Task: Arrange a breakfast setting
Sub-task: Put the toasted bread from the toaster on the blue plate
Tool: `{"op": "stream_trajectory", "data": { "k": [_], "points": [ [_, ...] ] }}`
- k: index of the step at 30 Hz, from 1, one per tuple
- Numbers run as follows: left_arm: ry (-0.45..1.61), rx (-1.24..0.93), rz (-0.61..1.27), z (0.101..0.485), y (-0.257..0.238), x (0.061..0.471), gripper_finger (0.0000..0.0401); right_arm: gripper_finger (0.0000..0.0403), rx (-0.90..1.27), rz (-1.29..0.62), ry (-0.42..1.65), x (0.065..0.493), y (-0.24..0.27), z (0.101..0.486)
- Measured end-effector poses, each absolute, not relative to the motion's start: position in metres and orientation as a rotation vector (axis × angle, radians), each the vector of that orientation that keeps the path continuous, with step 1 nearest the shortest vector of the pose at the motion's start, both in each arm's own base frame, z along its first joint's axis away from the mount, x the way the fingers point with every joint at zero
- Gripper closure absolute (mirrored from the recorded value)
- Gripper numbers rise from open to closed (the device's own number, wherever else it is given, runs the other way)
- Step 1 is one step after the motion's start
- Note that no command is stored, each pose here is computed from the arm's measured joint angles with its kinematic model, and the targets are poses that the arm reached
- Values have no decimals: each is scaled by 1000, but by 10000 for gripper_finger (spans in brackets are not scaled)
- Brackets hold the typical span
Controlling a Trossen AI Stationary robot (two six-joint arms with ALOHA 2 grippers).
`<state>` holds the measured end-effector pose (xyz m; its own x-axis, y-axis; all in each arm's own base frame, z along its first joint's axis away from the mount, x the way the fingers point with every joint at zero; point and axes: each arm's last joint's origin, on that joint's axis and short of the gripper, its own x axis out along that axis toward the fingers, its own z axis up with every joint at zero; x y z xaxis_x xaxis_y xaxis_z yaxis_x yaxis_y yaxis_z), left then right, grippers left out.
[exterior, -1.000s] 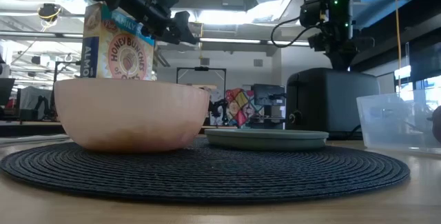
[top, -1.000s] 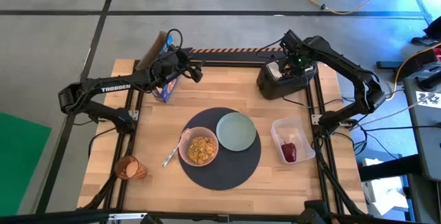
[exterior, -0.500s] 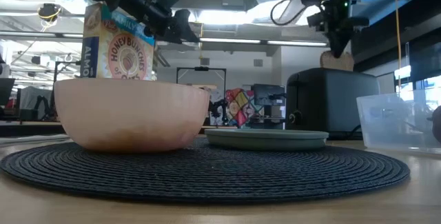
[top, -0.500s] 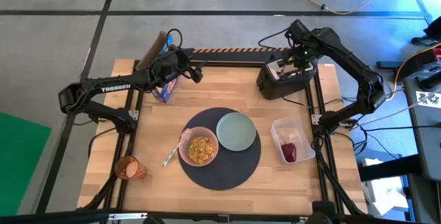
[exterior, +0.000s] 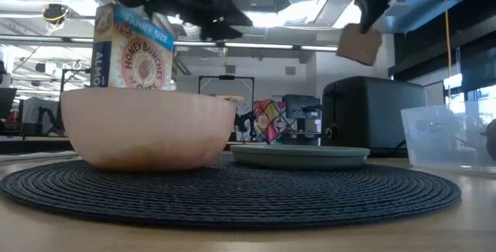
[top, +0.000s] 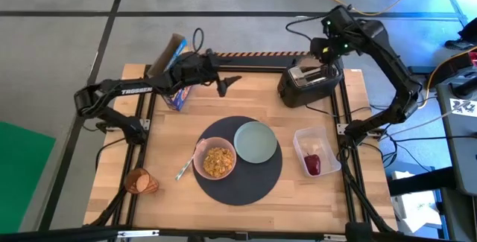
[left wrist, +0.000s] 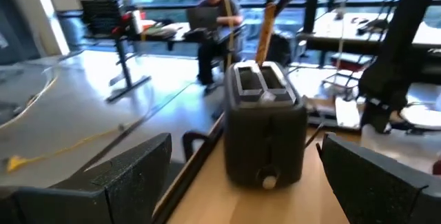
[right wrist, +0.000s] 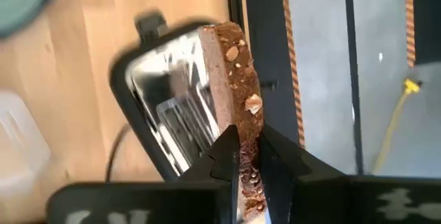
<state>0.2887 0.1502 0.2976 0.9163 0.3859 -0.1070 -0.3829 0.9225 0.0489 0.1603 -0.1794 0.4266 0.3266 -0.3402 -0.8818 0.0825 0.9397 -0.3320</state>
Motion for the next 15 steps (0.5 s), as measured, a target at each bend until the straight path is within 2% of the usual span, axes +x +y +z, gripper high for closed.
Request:
{"op": "stream_trajectory", "data": {
  "k": [9,15],
  "points": [
    [39,68,274,328,172,343,41,363,-189,-192,928,185,-172,437],
    [43,65,171,325,175,364,41,363,-220,-128,733,211,-159,448]
  ]
}}
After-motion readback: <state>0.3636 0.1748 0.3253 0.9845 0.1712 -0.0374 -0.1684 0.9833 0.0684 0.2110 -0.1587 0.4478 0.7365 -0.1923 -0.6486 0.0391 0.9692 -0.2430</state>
